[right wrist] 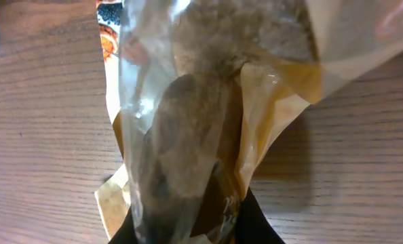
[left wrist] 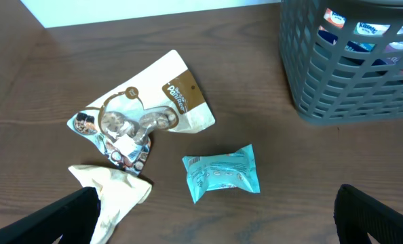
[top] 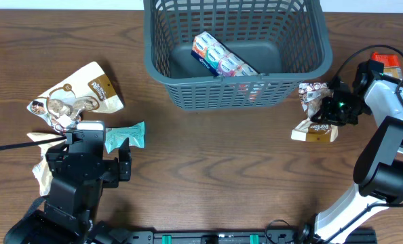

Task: Pack container
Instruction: 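Lift the brown pouch and carry it over the basket with right gripper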

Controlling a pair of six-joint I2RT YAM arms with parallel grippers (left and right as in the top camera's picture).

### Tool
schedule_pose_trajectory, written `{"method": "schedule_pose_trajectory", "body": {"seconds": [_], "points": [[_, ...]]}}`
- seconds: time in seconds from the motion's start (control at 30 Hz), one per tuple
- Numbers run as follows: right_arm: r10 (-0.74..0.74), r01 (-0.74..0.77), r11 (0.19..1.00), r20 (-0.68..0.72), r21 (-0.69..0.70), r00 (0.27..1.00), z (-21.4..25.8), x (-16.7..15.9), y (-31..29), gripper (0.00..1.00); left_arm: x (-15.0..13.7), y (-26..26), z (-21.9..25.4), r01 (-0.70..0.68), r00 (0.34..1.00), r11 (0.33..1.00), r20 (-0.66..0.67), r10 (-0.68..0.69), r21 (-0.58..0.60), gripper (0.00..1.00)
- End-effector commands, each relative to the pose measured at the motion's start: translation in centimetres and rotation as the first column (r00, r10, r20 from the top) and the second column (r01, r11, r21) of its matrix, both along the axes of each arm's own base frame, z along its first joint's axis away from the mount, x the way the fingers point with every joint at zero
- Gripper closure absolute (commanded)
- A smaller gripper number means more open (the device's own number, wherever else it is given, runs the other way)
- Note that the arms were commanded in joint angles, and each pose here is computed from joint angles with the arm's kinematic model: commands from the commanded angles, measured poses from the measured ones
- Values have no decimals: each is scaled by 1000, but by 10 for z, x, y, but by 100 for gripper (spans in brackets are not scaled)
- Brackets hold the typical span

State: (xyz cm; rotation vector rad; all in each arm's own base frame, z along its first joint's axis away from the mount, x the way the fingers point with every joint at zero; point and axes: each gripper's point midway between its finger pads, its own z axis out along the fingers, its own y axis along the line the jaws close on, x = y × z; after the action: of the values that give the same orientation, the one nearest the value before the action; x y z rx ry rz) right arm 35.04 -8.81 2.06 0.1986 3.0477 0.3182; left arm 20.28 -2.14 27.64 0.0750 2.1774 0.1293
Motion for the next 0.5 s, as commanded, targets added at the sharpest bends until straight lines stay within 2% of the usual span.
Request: {"method": "schedule_pose_trajectory", "body": {"seconds": [0.0, 0.2, 0.47], "points": [[-40, 38, 999, -51, -35, 998, -13, -5, -6, 99, 0, 2, 5, -9, 1000, 1000, 14, 9, 1, 1], [-104, 103, 994, -25, -43, 994, 11, 10, -17, 99, 0, 2, 5, -9, 1000, 1000, 14, 9, 1, 1], [-198, 205, 977, 102, -64, 975, 93, 47, -51, 99, 0, 2, 5, -9, 1000, 1000, 14, 9, 1, 1]]}}
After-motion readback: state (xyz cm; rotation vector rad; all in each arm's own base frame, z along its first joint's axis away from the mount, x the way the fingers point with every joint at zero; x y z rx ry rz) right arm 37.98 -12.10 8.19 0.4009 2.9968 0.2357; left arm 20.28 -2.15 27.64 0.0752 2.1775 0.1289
